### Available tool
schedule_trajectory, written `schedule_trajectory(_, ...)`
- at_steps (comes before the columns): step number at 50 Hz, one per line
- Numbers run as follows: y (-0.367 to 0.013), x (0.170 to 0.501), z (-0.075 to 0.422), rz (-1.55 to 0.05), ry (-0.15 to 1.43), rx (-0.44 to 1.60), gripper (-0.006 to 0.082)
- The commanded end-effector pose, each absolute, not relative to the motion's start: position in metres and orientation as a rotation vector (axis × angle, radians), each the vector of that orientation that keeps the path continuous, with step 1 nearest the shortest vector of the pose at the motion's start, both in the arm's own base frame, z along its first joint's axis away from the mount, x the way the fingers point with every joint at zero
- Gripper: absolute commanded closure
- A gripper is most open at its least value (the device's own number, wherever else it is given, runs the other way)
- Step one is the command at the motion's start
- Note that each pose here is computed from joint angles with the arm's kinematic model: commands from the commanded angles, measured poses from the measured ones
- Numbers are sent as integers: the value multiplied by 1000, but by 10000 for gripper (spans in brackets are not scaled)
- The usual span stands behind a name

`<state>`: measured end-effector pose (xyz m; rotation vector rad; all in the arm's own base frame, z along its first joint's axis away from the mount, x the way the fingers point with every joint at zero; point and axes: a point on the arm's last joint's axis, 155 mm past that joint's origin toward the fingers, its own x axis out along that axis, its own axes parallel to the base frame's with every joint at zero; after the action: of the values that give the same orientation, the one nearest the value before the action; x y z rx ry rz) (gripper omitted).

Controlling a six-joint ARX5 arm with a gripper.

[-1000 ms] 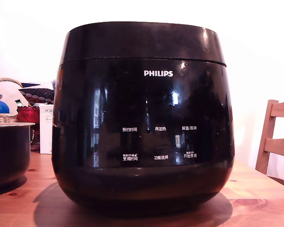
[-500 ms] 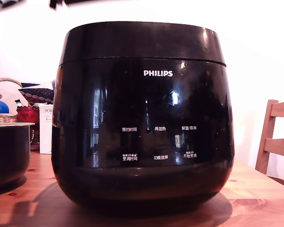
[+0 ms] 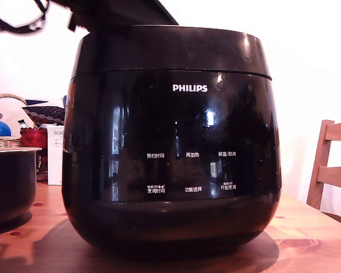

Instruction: Open the rice cooker by pressing the large metal button on the top of its lid with medium force

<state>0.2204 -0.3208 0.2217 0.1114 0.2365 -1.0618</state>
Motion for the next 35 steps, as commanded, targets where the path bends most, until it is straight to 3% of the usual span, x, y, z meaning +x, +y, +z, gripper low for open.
schedule_trajectory(1,-321,222,209,-1053,268,140,789)
schedule_trajectory(35,-306,211,140,-1036,506,295,789)
